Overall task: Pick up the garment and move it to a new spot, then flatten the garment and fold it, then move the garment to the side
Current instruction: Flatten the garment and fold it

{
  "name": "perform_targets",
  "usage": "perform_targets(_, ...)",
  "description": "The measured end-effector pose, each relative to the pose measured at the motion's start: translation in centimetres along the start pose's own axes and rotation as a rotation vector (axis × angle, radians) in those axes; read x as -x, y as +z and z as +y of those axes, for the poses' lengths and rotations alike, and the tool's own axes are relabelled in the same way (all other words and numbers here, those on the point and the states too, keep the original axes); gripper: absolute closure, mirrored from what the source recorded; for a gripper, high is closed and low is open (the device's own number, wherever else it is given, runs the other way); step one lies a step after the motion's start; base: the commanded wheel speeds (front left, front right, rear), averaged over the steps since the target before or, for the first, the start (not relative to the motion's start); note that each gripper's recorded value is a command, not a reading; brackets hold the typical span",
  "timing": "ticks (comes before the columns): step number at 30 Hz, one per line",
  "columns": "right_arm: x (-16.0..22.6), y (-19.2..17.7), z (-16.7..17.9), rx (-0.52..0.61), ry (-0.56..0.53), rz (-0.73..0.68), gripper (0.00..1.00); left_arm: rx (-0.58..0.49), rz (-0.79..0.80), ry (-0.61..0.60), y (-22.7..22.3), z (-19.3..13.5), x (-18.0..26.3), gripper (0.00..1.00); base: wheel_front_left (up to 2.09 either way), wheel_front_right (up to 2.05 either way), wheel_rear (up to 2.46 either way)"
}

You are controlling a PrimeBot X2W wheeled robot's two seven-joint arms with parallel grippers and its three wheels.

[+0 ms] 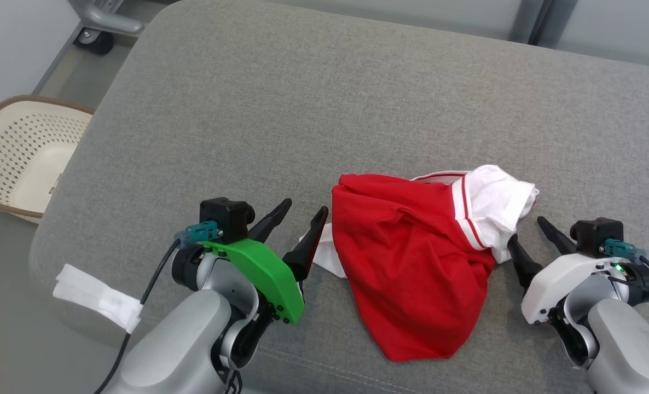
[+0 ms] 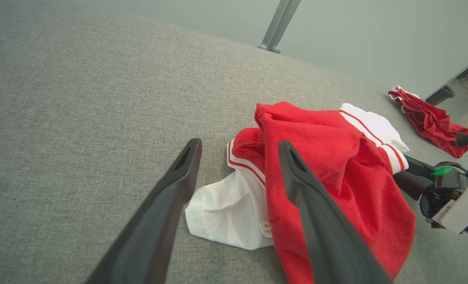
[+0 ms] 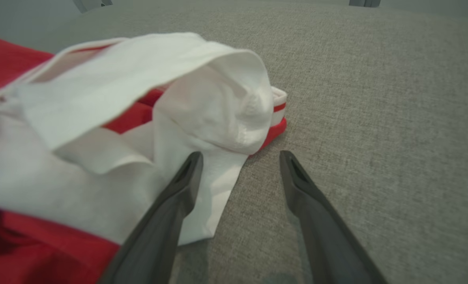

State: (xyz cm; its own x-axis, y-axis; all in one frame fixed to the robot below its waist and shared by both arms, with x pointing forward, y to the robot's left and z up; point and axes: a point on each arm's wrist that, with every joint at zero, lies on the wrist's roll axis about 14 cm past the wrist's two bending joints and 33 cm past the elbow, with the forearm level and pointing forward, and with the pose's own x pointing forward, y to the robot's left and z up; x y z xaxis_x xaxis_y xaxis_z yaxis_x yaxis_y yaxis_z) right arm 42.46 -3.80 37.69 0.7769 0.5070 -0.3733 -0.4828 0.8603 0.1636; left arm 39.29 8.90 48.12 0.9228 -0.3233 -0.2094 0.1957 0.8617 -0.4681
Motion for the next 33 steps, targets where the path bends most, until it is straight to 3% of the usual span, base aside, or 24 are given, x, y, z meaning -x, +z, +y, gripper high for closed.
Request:
perform_targets(11, -1.3, -0.4, -0.6, -0.030, 0.013, 0.030, 0.00, 0.028, -0.015, -0.011, -0.3, -0.8, 0.5, 0.00, 0.00, 0.00, 0.00)
perform_targets(12, -1.5, -0.5, -0.6, -0.037, 0.015, 0.036, 0.14, 0.030, -0.021, -0.014, -0.3, -1.0, 0.6, 0.00, 0.00, 0.00, 0.00)
perform_targets(13, -1.6, -0.5, -0.6, -0.041, 0.017, 0.039, 0.55, 0.036, -0.023, -0.018, -0.3, -1.2, 0.7, 0.00, 0.00, 0.00, 0.00)
perform_targets(14, -1.8, -0.5, -0.6, -0.044, 0.019, 0.038, 0.66, 0.044, -0.022, -0.021, -0.5, -1.4, 0.7, 0.00, 0.00, 0.00, 0.00)
perform_targets(15, -2.0, -0.4, -0.6, -0.046, 0.022, 0.038, 0.89, 0.050, -0.019, -0.022, -0.7, -1.5, 0.8, 0.00, 0.00, 0.00, 0.00)
perform_targets(16, -2.2, -0.5, -0.5, -0.051, 0.028, 0.040, 1.00, 0.056, -0.017, -0.021, -0.8, -1.6, 0.9, 0.00, 0.00, 0.00, 0.00)
perform_targets(26, -2.7, 0.9, 0.6, -0.021, 0.081, -0.003, 1.00, 0.078, -0.042, 0.013, -0.7, -0.9, 1.5, 0.00, 0.00, 0.00, 0.00)
perform_targets(33, -1.9, 5.1, -0.5, 0.073, 0.100, -0.111, 1.00, 0.085, -0.058, 0.017, -0.5, -0.8, 1.9, 0.00, 0.00, 0.00, 0.00)
